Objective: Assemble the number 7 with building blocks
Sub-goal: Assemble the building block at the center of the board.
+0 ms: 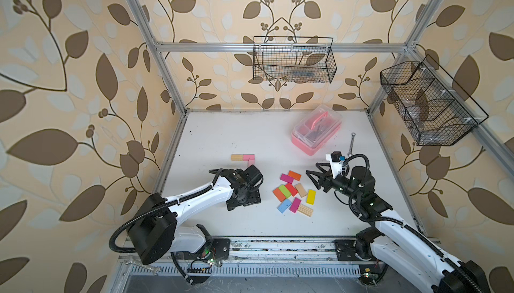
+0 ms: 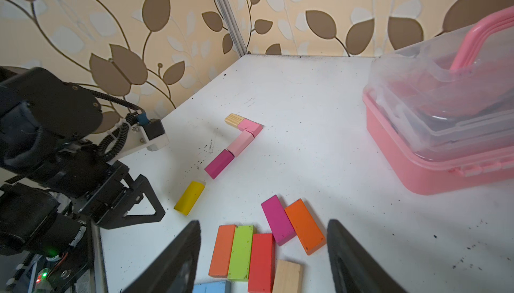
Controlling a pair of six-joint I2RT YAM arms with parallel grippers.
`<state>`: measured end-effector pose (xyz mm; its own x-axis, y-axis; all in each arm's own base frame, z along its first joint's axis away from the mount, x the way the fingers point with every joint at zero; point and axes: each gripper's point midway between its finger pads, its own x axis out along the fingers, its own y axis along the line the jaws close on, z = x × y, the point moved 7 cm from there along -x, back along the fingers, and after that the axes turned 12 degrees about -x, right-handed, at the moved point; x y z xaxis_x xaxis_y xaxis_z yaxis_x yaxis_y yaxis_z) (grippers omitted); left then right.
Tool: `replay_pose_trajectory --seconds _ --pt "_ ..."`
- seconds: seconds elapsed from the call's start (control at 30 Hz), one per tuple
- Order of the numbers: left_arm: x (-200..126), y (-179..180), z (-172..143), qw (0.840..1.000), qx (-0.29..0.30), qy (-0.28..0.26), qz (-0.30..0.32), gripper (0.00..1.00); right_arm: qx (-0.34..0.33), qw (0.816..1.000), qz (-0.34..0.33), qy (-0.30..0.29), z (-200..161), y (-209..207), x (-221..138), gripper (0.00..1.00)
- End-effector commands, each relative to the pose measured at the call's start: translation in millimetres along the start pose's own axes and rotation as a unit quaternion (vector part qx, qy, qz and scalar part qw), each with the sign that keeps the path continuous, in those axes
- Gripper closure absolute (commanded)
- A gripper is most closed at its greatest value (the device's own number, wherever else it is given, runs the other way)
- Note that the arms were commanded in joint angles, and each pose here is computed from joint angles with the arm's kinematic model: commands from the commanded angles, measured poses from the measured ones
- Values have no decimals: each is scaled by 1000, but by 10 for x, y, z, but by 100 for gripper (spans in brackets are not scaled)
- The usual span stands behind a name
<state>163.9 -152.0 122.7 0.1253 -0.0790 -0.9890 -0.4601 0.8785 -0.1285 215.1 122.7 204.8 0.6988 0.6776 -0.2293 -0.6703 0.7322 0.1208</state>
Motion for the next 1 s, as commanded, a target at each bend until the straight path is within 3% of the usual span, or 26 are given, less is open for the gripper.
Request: replay_pose_trajectory --seconds 0.0,0.3,0.47,0.97 --pt "-38 -70 3 1000 -13 -5 0 11 -19 1000 12 -21 93 29 -21 28" --pt "108 -227 46 1000 -6 -1 6 20 -8 1000 16 -20 89 31 -8 29" --pt "210 -369 140 999 17 -8 45 27 -5 1000 16 -18 83 29 -1 29" --pt "443 -360 334 998 22 21 60 42 2 1000 14 -12 60 17 9 30"
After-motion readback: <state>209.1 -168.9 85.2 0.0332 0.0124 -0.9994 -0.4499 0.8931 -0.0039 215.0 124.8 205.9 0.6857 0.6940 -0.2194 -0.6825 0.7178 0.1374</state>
